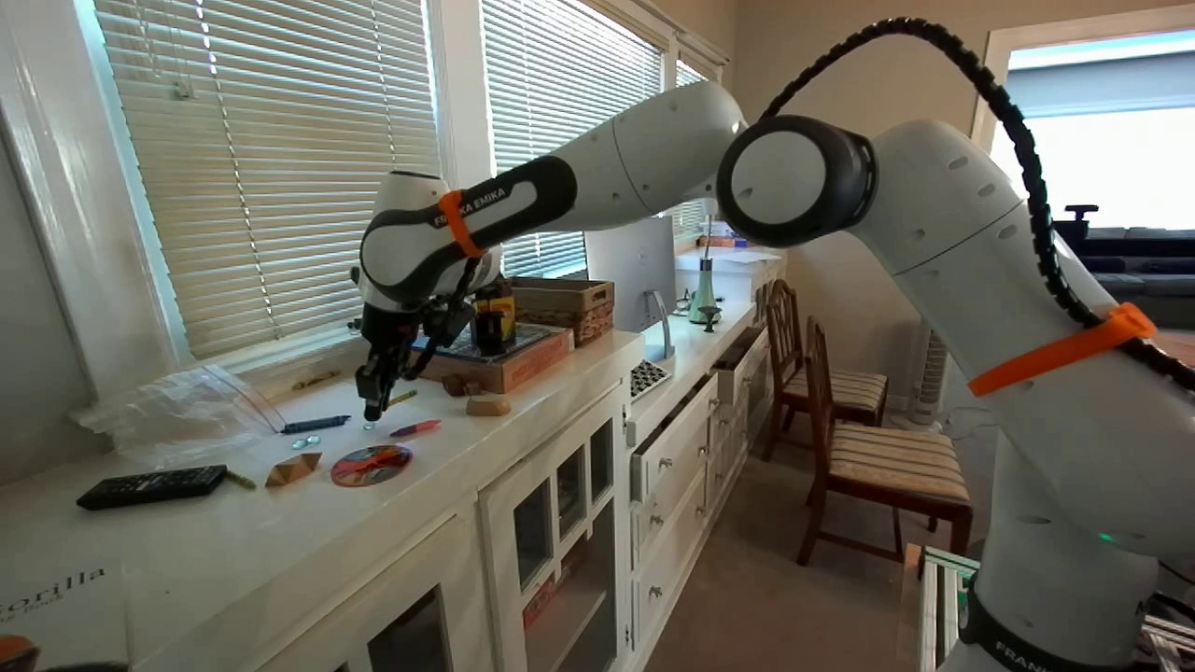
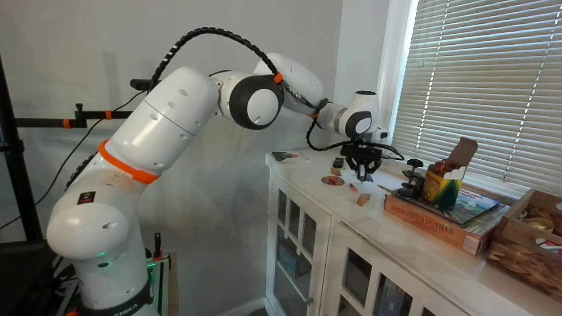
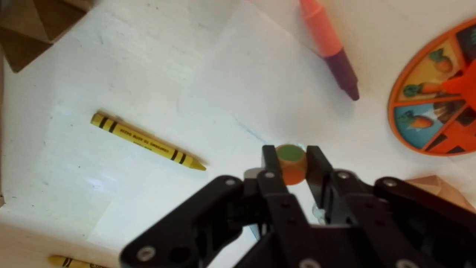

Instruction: Move the brown stopper backwards

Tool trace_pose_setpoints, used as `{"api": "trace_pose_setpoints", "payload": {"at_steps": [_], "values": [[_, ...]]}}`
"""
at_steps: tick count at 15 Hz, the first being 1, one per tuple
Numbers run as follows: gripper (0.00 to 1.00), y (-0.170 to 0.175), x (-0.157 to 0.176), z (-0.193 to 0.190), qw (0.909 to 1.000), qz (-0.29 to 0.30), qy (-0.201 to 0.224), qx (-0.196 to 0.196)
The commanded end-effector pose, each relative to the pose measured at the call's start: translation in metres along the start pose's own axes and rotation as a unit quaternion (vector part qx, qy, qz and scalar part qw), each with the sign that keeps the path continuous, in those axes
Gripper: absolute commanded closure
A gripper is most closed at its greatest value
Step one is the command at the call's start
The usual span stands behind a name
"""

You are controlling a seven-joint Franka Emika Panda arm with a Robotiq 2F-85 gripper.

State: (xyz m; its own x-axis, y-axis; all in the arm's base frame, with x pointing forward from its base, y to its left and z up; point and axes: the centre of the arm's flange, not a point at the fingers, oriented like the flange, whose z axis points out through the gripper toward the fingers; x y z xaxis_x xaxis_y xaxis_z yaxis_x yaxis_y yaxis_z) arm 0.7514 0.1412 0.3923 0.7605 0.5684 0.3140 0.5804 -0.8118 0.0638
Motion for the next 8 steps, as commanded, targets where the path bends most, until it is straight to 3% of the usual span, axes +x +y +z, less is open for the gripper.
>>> {"api": "trace_pose_setpoints", "payload": {"at_steps": [1, 8], "values": [[0.94, 0.0023, 0.0084, 0.0091, 1.0000, -0.006, -0.002, 0.003], [0.94, 0.0011, 0.0125, 0.0097, 0.9999, -0.008, 0.002, 0.006]]}}
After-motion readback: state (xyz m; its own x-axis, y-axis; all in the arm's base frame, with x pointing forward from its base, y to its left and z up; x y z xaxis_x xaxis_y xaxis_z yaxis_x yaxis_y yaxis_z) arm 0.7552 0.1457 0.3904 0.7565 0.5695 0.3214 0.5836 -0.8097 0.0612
